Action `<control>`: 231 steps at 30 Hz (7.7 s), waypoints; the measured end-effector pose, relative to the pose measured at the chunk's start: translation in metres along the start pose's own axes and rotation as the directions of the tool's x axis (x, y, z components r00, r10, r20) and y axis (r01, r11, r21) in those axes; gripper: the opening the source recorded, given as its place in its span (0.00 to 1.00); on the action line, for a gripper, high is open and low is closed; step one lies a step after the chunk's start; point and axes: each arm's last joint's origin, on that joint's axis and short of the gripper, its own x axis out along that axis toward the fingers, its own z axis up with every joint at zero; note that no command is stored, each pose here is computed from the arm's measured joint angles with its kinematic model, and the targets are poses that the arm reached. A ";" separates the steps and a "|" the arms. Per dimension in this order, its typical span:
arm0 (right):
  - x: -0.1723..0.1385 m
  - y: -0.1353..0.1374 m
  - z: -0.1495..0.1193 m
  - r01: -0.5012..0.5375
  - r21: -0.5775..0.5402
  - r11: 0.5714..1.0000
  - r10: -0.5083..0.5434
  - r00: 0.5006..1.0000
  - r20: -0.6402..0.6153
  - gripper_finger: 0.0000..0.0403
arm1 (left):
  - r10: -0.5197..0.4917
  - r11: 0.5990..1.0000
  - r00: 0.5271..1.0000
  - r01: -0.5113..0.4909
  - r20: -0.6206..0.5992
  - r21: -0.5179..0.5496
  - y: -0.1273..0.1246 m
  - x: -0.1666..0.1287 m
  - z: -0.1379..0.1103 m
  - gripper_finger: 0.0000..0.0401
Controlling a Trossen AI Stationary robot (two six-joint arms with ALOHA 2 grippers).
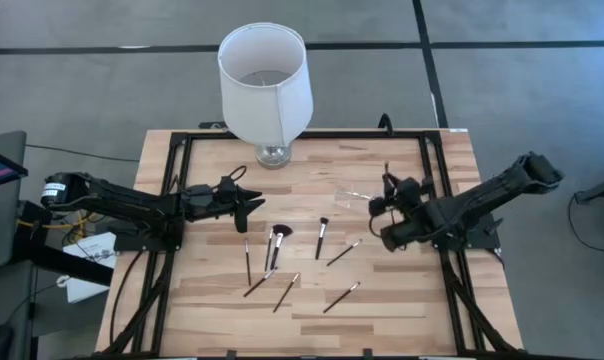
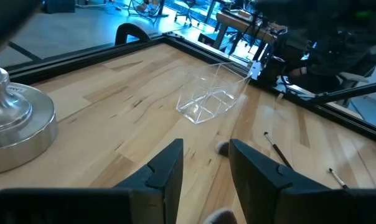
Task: Pick & Place Makeup Supplies
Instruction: Put the black makeup brush into the transparent organizer
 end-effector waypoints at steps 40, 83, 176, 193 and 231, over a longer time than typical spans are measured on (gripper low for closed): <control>0.014 0.058 -0.008 -0.189 -0.145 0.971 0.183 0.981 -0.056 0.40 | -0.098 0.983 0.984 0.072 -0.146 -0.170 -0.023 0.000 -0.027 0.32; 0.037 0.086 0.053 -0.460 -0.194 0.867 0.469 0.883 0.002 0.35 | 0.180 0.817 0.717 -0.490 -0.674 -0.303 -0.059 -0.012 -0.065 0.25; 0.145 0.229 -0.006 -0.937 0.019 0.349 0.875 0.318 -0.364 0.55 | 0.160 0.987 0.883 -0.127 -0.441 0.102 -0.038 0.007 -0.040 0.21; 0.122 0.217 0.026 -0.908 -0.144 0.394 0.834 0.419 -0.358 0.50 | 0.215 0.967 0.905 -0.144 -0.366 0.213 -0.006 -0.024 -0.102 0.46; 0.083 0.172 0.091 -0.828 -0.242 0.505 0.764 0.560 -0.320 0.42 | 0.055 0.993 0.993 -0.066 0.109 0.100 -0.031 -0.033 -0.044 0.03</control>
